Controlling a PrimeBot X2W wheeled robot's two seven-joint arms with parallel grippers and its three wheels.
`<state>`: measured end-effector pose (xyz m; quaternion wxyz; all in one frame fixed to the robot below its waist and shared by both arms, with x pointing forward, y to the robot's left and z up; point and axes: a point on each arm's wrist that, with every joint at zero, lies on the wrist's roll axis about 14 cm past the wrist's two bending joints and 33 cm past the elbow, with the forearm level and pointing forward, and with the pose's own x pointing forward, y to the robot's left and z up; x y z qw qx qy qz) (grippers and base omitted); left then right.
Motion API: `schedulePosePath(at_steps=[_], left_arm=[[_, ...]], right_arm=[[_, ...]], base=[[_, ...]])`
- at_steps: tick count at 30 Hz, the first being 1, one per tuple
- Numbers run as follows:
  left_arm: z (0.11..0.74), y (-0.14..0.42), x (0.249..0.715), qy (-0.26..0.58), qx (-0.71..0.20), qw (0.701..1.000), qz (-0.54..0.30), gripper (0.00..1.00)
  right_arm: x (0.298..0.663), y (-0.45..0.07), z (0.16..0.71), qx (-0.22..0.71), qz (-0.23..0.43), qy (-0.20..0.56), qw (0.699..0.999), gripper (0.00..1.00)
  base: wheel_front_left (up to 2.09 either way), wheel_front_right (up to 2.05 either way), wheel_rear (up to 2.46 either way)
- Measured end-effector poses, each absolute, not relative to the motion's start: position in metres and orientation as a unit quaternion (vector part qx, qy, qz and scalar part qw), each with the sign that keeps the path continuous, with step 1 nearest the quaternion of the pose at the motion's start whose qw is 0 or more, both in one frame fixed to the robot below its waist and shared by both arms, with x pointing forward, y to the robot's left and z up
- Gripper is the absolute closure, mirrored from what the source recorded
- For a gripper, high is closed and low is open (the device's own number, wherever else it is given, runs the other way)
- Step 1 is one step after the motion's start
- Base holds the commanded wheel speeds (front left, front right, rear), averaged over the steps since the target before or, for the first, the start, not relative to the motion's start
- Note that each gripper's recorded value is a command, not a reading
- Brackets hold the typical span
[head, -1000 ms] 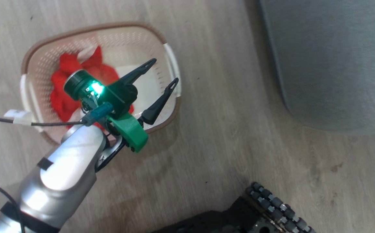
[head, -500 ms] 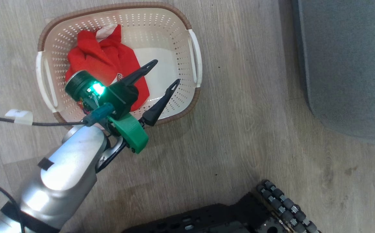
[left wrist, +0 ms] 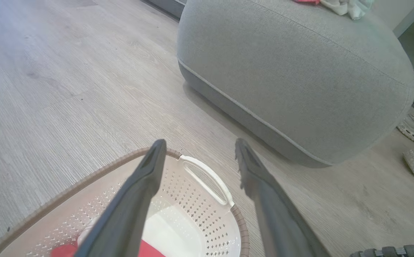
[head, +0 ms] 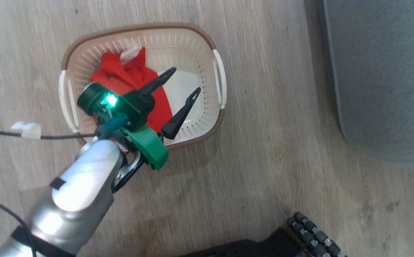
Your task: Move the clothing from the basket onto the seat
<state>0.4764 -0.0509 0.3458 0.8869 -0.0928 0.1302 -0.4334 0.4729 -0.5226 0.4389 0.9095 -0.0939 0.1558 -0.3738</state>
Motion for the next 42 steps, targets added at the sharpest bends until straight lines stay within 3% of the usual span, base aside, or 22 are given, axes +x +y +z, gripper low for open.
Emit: schedulePosePath(at_steps=[4,15,27,33,42], left_arm=[[0.353,-0.045,0.47,0.135,-0.089,0.892,-0.421,0.0],[0.402,-0.024,0.473,0.099,-0.086,0.921,-0.367,0.0],[0.427,0.053,0.453,0.091,-0.091,0.963,-0.238,0.0],[0.443,0.1,0.446,0.068,-0.086,0.98,-0.165,0.0],[0.463,0.148,0.433,0.039,-0.091,0.991,-0.086,0.0]], right_arm=[[0.458,-0.512,0.431,-0.081,-0.357,0.174,0.914,0.0],[0.449,-0.459,0.461,-0.071,-0.271,0.107,0.954,0.0],[0.467,-0.341,0.485,-0.004,-0.133,0.02,0.991,0.0],[0.471,-0.266,0.487,0.021,-0.06,0.006,0.998,0.0],[0.47,-0.206,0.5,0.039,0.012,-0.015,0.999,0.0]], base=[[0.0,0.0,0.0],[0.0,0.0,0.0],[0.0,0.0,0.0],[0.0,0.0,0.0],[0.0,0.0,0.0]])
